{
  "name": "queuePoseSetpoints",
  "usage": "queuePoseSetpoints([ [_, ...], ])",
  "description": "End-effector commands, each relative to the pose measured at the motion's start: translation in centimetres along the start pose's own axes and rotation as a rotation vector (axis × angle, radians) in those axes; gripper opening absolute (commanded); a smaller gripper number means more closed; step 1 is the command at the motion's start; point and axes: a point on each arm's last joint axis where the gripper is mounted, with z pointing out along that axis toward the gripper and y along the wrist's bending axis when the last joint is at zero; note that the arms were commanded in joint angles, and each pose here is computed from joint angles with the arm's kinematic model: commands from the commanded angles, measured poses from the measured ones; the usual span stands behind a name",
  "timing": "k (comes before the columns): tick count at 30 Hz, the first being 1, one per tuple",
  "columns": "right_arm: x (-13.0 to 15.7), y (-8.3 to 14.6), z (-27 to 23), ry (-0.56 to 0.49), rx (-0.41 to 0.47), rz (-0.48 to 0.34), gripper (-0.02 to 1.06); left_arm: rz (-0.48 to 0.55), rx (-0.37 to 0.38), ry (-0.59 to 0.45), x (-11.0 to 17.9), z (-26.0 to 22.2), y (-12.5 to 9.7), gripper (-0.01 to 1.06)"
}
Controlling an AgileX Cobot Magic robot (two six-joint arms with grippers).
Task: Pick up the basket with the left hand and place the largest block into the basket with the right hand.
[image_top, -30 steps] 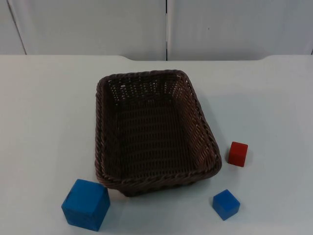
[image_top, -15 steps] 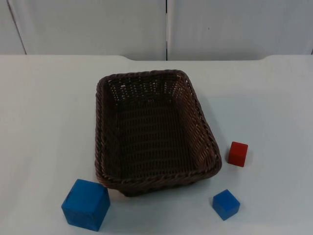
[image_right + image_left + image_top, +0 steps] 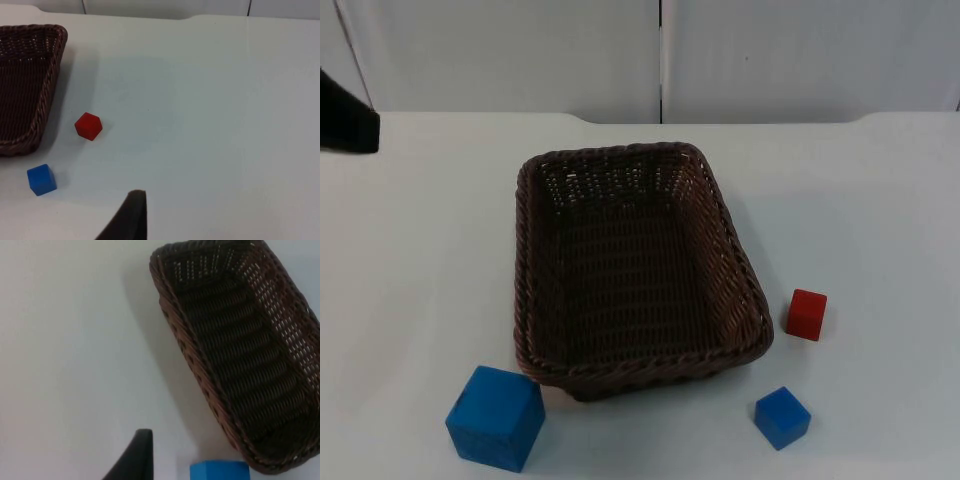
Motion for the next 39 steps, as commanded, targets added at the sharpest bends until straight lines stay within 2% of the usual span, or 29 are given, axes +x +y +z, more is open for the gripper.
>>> queuePoseSetpoints([
  [1, 0.0, 0.0, 0.0, -0.002, 0.002, -0.006, 1.05, -0.008, 0.014, -0.002, -0.8, 0.3, 0.0, 1.05],
  [15, 0.0, 0.0, 0.0, -0.002, 0.004, -0.007, 1.05, 0.057, 0.07, 0.081, -3.3, 3.8, -1.1, 1.05],
  [23, 0.0, 0.0, 0.0, -0.002, 0.004, -0.007, 1.05, 0.049, 0.073, 0.122, -5.3, 6.3, -0.4, 1.05],
  [39, 0.0, 0.0, 0.0, -0.002, 0.004, -0.007, 1.05, 0.004, 0.104, 0.293, -5.3, 13.3, 0.0, 1.05],
])
